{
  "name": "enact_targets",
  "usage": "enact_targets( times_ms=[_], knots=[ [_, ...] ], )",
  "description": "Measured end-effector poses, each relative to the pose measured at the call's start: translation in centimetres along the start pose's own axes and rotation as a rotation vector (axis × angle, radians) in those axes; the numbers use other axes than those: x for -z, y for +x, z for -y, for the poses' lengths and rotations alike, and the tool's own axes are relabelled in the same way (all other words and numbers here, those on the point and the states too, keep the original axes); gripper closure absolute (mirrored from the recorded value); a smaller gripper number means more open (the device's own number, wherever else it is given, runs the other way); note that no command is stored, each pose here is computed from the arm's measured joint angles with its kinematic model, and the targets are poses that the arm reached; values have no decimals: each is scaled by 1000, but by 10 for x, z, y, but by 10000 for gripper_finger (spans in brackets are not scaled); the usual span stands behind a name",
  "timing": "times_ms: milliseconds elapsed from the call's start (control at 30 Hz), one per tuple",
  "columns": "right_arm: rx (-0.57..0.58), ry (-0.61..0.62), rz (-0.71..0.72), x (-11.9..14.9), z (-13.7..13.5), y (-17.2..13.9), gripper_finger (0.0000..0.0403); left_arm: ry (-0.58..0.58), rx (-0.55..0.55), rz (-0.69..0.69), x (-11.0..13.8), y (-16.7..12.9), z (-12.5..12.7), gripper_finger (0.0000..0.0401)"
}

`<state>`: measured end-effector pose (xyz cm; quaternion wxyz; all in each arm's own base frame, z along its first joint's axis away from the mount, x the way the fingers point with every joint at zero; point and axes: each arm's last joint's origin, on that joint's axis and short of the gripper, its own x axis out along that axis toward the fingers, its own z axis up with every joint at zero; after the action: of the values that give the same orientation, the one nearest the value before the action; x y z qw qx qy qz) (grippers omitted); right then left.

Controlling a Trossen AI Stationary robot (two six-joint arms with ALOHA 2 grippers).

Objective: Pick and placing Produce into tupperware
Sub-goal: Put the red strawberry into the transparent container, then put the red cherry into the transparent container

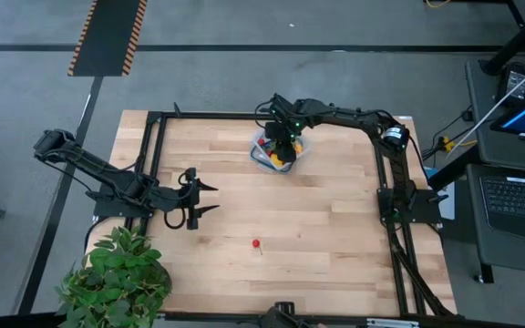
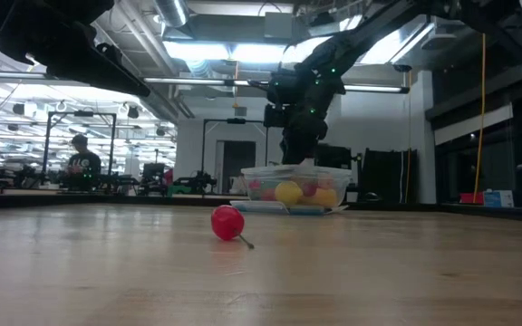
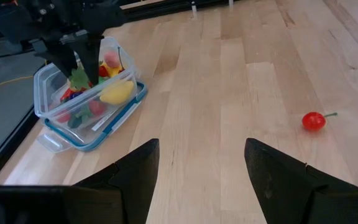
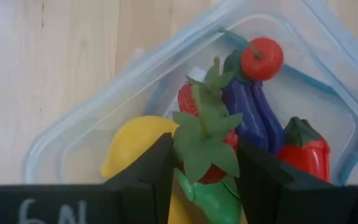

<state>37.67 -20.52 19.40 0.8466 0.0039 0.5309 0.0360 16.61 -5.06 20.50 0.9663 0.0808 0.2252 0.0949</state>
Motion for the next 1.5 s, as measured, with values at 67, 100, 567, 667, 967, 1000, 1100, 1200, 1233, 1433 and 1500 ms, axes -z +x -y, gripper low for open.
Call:
enact_targets(
  times_ms=[67, 100, 567, 667, 967, 1000, 1100, 1200, 1233, 1433, 1500],
  knots=[
    [0, 7, -1, 0, 0, 0, 265, 0, 0, 0, 0, 0, 0, 171],
    [0, 7, -1, 0, 0, 0, 265, 0, 0, 0, 0, 0, 0, 171],
    [-5, 21, -9, 1, 1, 6, 265, -1, 0, 0, 0, 0, 0, 171],
    [-3, 40, -7, 1, 1, 6, 265, -1, 0, 0, 0, 0, 0, 171],
    [-4, 105, -8, 1, 1, 6, 260, -1, 0, 0, 0, 0, 0, 171],
    [-3, 120, -7, 1, 1, 6, 250, -1, 0, 0, 0, 0, 0, 171],
    [-3, 144, -7, 1, 1, 6, 224, -1, 0, 0, 0, 0, 0, 171],
    [-3, 179, -7, 1, 1, 6, 220, -1, 0, 0, 0, 0, 0, 171],
    [-4, 195, -8, 1, 1, 6, 222, -1, 0, 0, 0, 0, 0, 171],
    [-12, 200, -22, 2, -2, 6, 240, -1, 0, 0, 0, 0, 0, 171],
    [-12, 200, -24, 1, -2, 5, 248, -1, 0, 0, 0, 0, 0, 171]
  ],
)
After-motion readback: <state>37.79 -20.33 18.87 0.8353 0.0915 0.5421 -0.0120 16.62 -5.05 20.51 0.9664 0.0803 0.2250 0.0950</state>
